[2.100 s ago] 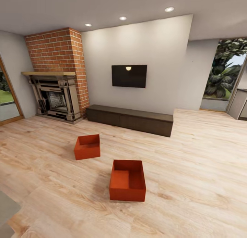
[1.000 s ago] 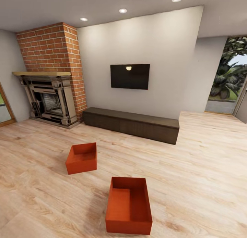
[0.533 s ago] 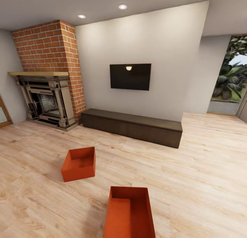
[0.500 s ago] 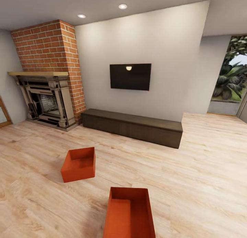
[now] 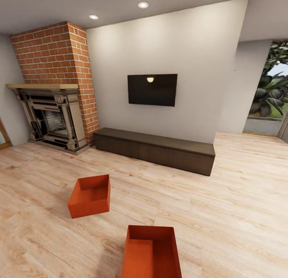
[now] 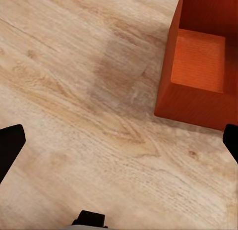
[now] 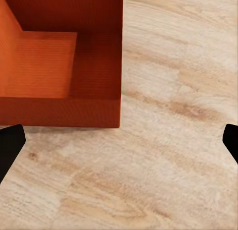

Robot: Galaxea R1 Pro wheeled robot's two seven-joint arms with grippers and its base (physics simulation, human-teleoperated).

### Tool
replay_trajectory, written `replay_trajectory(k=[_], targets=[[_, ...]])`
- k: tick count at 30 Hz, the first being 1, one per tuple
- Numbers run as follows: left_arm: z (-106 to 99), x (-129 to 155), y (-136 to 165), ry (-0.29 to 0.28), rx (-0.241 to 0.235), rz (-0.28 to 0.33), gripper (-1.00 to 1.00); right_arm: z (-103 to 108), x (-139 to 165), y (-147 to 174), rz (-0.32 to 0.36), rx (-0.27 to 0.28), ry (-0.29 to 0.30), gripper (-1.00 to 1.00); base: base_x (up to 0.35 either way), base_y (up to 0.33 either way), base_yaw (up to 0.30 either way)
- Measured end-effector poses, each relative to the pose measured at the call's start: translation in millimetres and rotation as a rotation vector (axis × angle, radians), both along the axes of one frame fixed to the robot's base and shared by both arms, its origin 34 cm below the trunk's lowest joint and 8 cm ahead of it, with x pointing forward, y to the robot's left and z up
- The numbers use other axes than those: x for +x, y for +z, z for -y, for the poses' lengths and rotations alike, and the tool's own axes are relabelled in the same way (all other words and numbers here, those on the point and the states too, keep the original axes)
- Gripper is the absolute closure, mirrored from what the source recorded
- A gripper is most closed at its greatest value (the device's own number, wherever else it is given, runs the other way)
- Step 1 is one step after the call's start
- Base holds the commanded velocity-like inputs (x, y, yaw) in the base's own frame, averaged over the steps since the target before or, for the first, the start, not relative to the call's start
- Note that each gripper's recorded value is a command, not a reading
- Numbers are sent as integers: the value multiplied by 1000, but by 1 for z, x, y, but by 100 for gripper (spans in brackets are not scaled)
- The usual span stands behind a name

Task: Move the two storage containers from the living room to the garage. In the garage, place one container on the floor and stack the other container on top of it (either order is fine).

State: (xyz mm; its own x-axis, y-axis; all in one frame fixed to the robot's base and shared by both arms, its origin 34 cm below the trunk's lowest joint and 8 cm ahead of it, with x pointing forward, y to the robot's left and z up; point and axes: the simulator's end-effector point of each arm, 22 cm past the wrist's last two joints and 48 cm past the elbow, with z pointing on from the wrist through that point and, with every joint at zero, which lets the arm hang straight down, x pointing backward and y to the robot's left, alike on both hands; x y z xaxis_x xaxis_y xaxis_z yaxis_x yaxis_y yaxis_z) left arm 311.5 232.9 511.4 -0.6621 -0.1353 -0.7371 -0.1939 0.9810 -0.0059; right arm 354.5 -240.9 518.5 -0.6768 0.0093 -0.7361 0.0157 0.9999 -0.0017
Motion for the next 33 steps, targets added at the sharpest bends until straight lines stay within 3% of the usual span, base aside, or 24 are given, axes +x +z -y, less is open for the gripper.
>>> replay_trajectory(k=[10,14,17,19,22,24,25,33], targets=[[-3,2,-1,20,-1,-4,-100,1,1,1,4,-2,-4,-100,0,0,0],[1,39,4,19,-16,19,-100,7,6,2,10,-10,-5,-100,0,0,0],[-2,66,3,15,-24,-10,-100,9,8,3,11,-12,-5,-100,0,0,0],[-1,82,-2,4,-40,-88,-100,11,11,3,14,-15,-6,-100,0,0,0],[0,86,-3,1,-50,-119,-100,20,23,4,13,-27,-10,-100,0,0,0],[0,86,-3,2,-52,-125,-100,33,28,-1,-30,-44,-10,-100,0,0,0],[-2,86,-4,4,-50,-125,-100,54,34,-12,-131,-69,-10,-100,0,0,0],[-7,84,-4,5,-41,-124,-100,61,36,-16,-173,-78,-11,-100,0,0,-27]])
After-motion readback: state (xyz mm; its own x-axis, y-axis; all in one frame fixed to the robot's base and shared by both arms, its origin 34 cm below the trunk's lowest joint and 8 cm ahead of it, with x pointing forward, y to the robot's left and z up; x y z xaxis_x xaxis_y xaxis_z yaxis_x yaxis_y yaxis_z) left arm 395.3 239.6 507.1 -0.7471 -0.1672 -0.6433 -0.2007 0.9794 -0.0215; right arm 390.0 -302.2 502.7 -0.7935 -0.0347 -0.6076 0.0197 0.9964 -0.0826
